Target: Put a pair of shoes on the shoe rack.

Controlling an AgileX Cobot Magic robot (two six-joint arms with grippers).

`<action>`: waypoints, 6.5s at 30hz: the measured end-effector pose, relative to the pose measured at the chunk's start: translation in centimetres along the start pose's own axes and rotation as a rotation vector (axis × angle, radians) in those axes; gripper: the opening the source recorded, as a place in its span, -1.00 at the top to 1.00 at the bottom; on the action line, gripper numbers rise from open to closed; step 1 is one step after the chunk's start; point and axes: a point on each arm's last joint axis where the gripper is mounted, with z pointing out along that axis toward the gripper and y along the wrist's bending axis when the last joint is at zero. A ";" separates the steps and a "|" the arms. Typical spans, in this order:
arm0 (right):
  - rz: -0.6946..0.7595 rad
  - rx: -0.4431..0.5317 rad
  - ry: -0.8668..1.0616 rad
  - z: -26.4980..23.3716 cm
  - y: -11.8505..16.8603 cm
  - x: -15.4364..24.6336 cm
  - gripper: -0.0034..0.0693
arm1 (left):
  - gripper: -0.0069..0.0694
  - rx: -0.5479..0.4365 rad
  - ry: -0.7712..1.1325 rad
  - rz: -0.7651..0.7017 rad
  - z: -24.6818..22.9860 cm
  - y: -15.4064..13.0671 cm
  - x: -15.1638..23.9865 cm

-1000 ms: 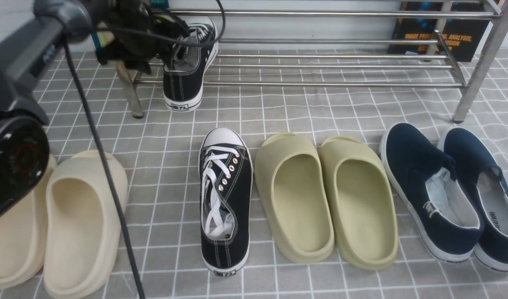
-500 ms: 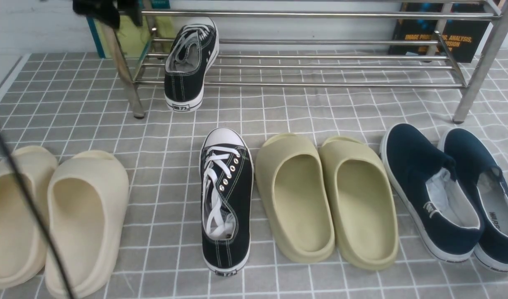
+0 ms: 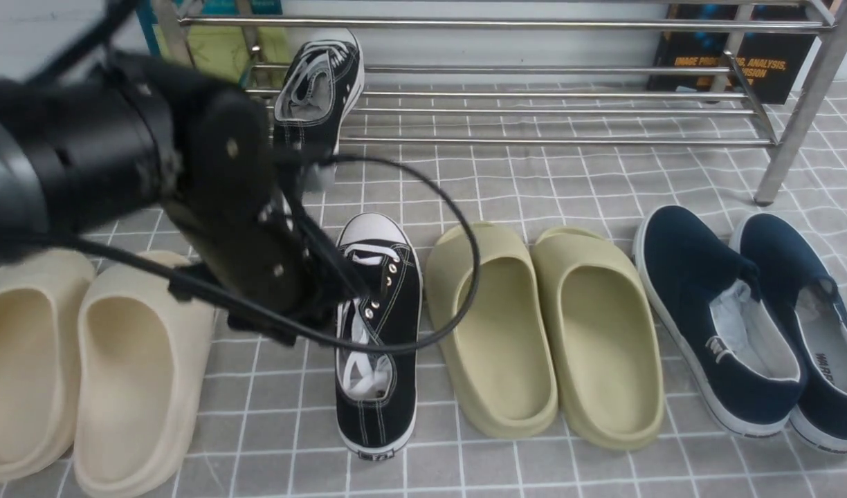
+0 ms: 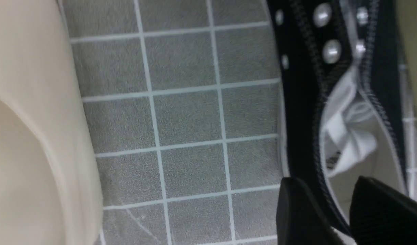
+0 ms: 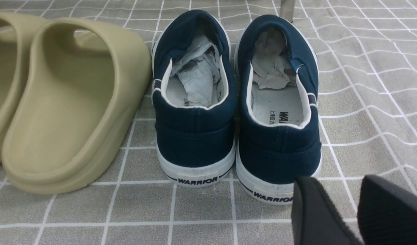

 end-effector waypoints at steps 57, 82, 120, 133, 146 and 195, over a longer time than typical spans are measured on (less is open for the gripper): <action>0.000 0.000 0.000 0.0 0.0 0.0 0.25 | 0.85 0.261 -0.187 -0.211 -1.8 0.3 -11.7; 0.000 0.000 0.000 0.0 0.0 0.0 0.25 | 0.85 0.165 -0.373 -0.149 5.2 -0.6 -21.3; 0.000 0.000 0.000 0.0 0.0 0.0 0.25 | 0.31 -0.072 -0.746 -0.042 -28.2 4.3 -7.2; 0.000 0.000 0.000 0.0 0.0 0.0 0.25 | 0.30 -0.002 -0.691 -0.031 -26.2 7.8 7.1; 0.000 0.000 0.000 0.0 0.0 0.0 0.25 | 0.28 -0.029 -0.582 -0.082 -24.0 9.6 12.6; -0.001 -0.003 0.000 0.0 0.0 0.0 0.25 | 0.85 -0.043 -1.022 -0.168 -0.7 14.6 23.8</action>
